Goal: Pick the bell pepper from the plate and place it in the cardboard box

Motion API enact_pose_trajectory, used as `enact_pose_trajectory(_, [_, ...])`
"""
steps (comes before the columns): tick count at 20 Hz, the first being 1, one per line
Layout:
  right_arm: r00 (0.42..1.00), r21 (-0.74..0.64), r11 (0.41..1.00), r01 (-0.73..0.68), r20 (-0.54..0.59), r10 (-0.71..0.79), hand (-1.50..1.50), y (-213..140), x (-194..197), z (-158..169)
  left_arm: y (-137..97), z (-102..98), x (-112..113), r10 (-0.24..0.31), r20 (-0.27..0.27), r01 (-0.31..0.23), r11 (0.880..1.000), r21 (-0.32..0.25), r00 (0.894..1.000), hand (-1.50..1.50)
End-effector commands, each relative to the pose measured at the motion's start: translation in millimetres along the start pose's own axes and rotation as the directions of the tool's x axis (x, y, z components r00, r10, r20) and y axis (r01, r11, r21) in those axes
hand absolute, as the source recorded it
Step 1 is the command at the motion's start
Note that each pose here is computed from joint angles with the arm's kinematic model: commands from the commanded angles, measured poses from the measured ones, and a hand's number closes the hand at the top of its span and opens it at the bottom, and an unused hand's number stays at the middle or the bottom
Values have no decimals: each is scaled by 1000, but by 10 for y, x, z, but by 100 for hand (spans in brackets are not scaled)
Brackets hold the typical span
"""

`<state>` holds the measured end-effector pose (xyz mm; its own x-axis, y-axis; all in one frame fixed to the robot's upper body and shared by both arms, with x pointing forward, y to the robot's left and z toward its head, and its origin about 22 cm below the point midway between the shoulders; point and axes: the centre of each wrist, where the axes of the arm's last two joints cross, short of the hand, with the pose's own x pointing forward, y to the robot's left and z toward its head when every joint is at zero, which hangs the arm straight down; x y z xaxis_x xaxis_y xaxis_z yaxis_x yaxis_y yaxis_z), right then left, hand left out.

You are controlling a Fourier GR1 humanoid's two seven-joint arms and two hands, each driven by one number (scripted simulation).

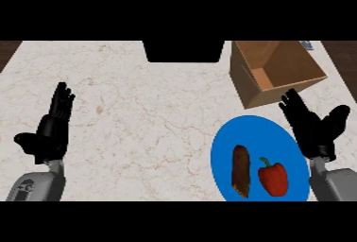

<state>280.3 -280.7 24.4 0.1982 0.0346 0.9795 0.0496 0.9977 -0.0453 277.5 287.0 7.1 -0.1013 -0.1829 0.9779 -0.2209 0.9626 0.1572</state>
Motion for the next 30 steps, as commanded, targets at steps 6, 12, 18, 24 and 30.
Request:
enact_pose_trajectory(6, [696, 16, 955, -296, 689, 204, -150, -333, 1655, 338, 91, -117, 307, -189, 159, 226, 939, -259, 969, 0])
enact_pose_trajectory(12, [551, -84, 795, -601, 677, 488, -150, -1025, 1371, 699, 28, -41, 392, -147, 137, 190, 897, -399, 980, 0])
enact_pose_trajectory(18, [331, -130, 596, -793, 728, 600, -150, -1019, 1303, 1008, 66, -146, 632, -155, 170, 213, 888, -407, 973, 0])
enact_pose_trajectory(24, [181, -81, 296, -952, 631, 755, -150, -876, 1488, 1260, 27, -102, 521, -156, 167, 213, 887, -410, 974, 0])
enact_pose_trajectory(30, [52, -1, 65, -998, 576, 816, -150, -427, 1583, 1495, -58, -205, 572, -135, 180, 200, 886, -418, 974, 0])
